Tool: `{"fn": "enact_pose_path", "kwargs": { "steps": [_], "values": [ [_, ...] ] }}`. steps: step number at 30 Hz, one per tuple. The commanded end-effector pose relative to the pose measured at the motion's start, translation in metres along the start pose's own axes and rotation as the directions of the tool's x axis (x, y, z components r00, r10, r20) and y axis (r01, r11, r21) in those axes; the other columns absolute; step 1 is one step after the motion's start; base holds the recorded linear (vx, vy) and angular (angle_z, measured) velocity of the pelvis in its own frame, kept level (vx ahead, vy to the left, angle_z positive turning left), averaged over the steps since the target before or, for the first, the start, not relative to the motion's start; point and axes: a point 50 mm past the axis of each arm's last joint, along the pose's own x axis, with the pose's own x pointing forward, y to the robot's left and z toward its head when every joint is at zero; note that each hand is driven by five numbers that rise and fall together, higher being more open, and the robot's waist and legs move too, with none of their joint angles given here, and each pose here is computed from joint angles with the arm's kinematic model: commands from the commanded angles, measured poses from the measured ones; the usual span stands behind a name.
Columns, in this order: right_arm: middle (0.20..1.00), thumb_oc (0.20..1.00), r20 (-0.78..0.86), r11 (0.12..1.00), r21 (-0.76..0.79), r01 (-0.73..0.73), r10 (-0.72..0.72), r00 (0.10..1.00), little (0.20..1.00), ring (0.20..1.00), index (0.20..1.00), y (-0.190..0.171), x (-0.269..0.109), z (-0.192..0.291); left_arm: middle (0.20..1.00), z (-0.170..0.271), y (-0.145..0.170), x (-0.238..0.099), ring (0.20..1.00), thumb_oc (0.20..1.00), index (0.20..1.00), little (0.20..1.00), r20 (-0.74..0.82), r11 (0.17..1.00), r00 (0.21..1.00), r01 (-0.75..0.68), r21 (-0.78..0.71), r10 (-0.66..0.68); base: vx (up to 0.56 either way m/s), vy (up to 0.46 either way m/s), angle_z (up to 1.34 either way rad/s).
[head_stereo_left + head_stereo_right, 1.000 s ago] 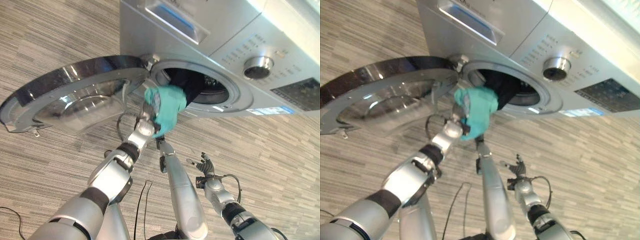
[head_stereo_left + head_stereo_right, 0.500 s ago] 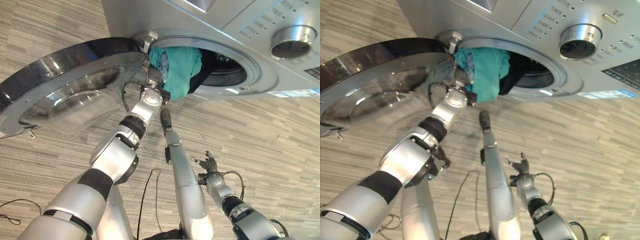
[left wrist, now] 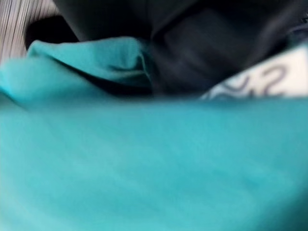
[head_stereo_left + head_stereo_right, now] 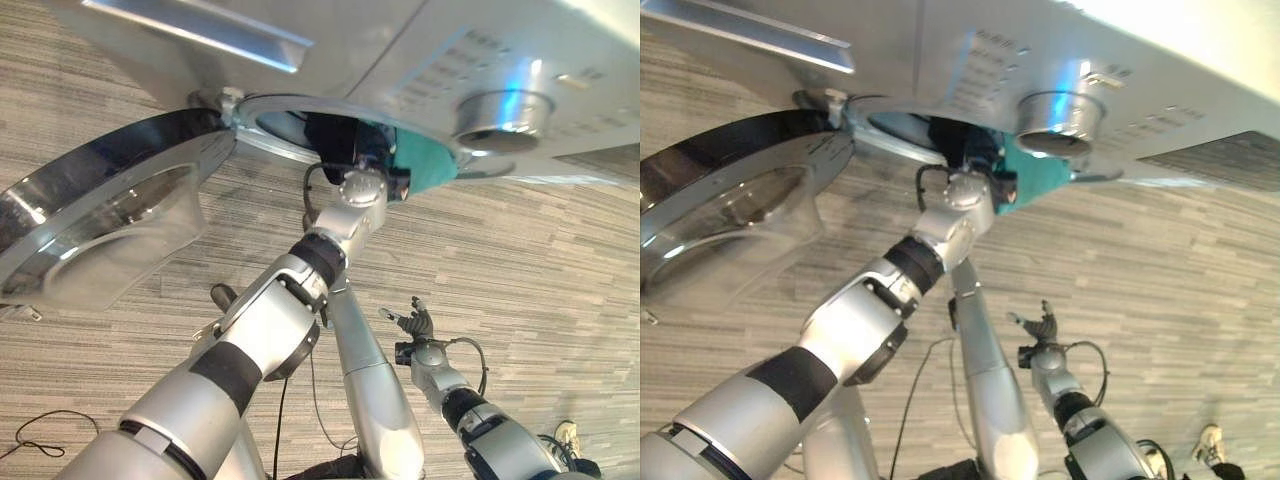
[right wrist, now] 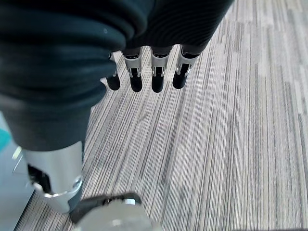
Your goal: Grab the laundry basket,head to the washer,open it,put in the laundry and shut it.
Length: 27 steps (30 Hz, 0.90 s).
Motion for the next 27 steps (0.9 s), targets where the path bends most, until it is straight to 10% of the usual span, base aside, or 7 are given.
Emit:
{"fn": "enact_pose_path", "kwargs": {
  "steps": [1,4,6,7,13,22,27],
  "values": [
    [1.000,1.000,-0.060,0.998,-0.018,0.063,-0.064,0.996,1.000,1.000,1.000,-0.017,-0.003,-0.021,0.200,0.082,-0.055,-0.013,0.200,0.200,0.200,0.200,0.241,0.935,0.967,0.161,-0.316,-0.085,0.05,-0.040,-0.03],
    [1.000,1.000,-0.078,0.997,-0.018,0.070,-0.071,0.994,1.000,1.000,1.000,-0.025,-0.007,-0.033,0.200,0.123,-0.036,-0.008,0.200,0.200,0.200,0.200,0.366,0.958,0.930,0.131,-0.255,-0.030,0.05,-0.065,-0.08],
    [1.000,1.000,-0.080,0.997,-0.025,0.069,-0.071,0.994,1.000,1.000,1.000,-0.031,-0.009,-0.039,0.608,0.130,-0.007,0.002,0.608,0.608,0.608,0.608,0.368,0.974,0.929,0.042,-0.222,0.044,0.02,-0.049,-0.05],
    [1.000,1.000,-0.084,0.997,-0.024,0.072,-0.074,0.994,1.000,1.000,1.000,-0.033,-0.009,-0.040,1.000,0.132,0.002,0.006,1.000,1.000,1.000,1.000,0.370,0.987,0.927,0.008,-0.160,0.053,0.01,-0.043,0.00],
    [1.000,1.000,-0.065,0.995,-0.042,0.090,-0.093,0.994,1.000,1.000,1.000,-0.051,0.001,-0.027,1.000,0.073,0.067,0.029,1.000,1.000,1.000,1.000,0.105,0.844,0.994,-0.071,0.532,0.017,-0.01,-0.019,0.16],
    [1.000,1.000,0.094,0.999,-0.011,-0.049,0.050,0.994,1.000,1.000,1.000,-0.041,0.007,0.014,1.000,0.050,0.059,0.027,1.000,1.000,1.000,1.000,0.046,-0.152,0.995,-0.059,0.987,-0.089,0.00,0.001,0.13],
    [1.000,1.000,0.141,0.996,0.087,0.013,-0.025,0.990,1.000,1.000,1.000,-0.050,0.008,0.028,1.000,0.015,0.030,0.014,1.000,1.000,1.000,1.000,0.065,-0.081,0.963,-0.089,0.993,-0.262,0.01,0.025,0.21]
  ]
}}
